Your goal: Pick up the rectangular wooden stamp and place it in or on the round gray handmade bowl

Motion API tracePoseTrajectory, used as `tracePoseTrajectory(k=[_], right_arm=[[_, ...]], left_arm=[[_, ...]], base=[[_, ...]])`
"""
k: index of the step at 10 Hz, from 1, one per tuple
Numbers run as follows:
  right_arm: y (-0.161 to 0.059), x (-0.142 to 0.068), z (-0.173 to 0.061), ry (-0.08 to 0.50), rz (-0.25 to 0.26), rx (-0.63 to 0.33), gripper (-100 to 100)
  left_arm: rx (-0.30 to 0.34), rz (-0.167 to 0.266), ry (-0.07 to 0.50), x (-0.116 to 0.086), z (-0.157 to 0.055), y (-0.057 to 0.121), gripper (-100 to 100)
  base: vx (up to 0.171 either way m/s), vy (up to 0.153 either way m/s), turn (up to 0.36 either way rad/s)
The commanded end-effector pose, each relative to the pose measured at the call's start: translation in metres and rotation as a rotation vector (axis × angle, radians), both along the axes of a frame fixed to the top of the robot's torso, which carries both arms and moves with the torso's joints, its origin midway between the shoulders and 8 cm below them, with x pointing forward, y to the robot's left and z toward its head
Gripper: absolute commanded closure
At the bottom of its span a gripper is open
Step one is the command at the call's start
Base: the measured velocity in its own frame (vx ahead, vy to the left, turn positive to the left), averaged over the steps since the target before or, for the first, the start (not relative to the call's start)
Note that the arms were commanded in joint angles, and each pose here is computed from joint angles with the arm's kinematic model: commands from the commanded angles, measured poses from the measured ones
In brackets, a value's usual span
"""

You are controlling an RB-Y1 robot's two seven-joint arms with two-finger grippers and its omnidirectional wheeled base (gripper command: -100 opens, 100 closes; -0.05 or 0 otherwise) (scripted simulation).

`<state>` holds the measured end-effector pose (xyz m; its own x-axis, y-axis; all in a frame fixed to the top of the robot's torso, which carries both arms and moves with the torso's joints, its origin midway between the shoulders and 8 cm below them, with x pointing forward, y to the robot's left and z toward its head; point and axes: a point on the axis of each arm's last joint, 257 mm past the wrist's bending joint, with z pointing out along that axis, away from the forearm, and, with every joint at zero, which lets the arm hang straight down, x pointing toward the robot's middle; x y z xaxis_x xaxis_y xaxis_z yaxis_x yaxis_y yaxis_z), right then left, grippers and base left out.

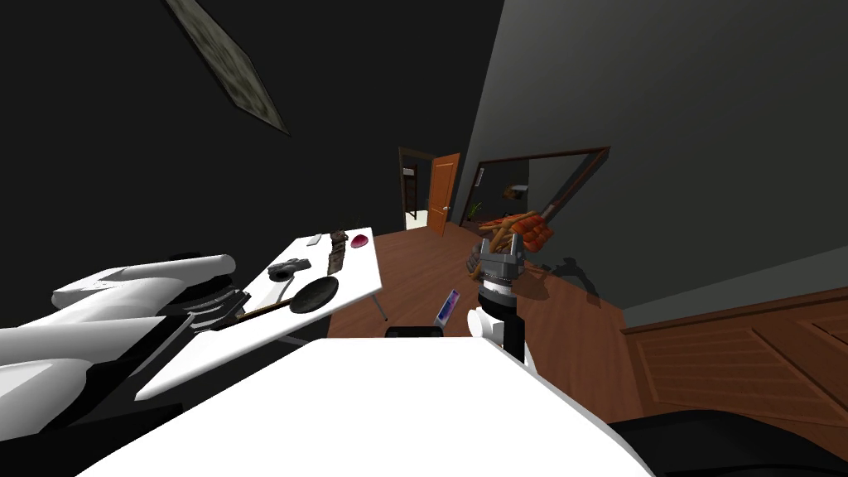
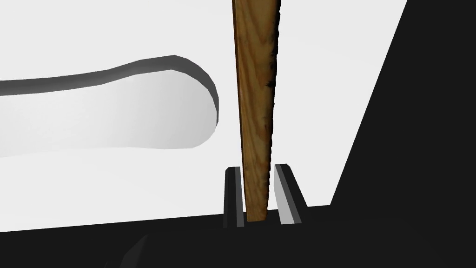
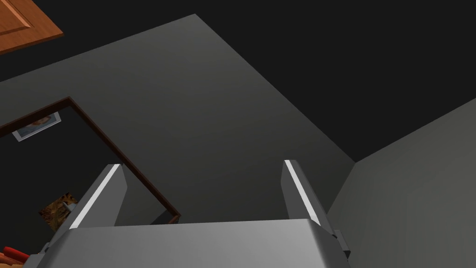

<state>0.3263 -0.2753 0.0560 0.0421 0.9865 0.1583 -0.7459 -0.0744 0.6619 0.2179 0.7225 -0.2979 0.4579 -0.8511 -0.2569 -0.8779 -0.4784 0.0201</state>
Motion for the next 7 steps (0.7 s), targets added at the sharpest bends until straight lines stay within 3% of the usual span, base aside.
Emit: tracePoseTrajectory(k=[1, 7], right_arm=[[0.0, 0.0, 0.0, 0.0, 0.0, 0.0, 0], [0.0, 0.0, 0.0, 0.0, 0.0, 0.0, 0]], left_arm=[[-0.004, 0.003, 0.002, -0.001, 0.01, 0.002, 100], [-0.005, 0.012, 0.004, -0.001, 0.041, 0.007, 100]], base=[[0.009, -0.122, -0.022], [0.03, -0.082, -0.013]])
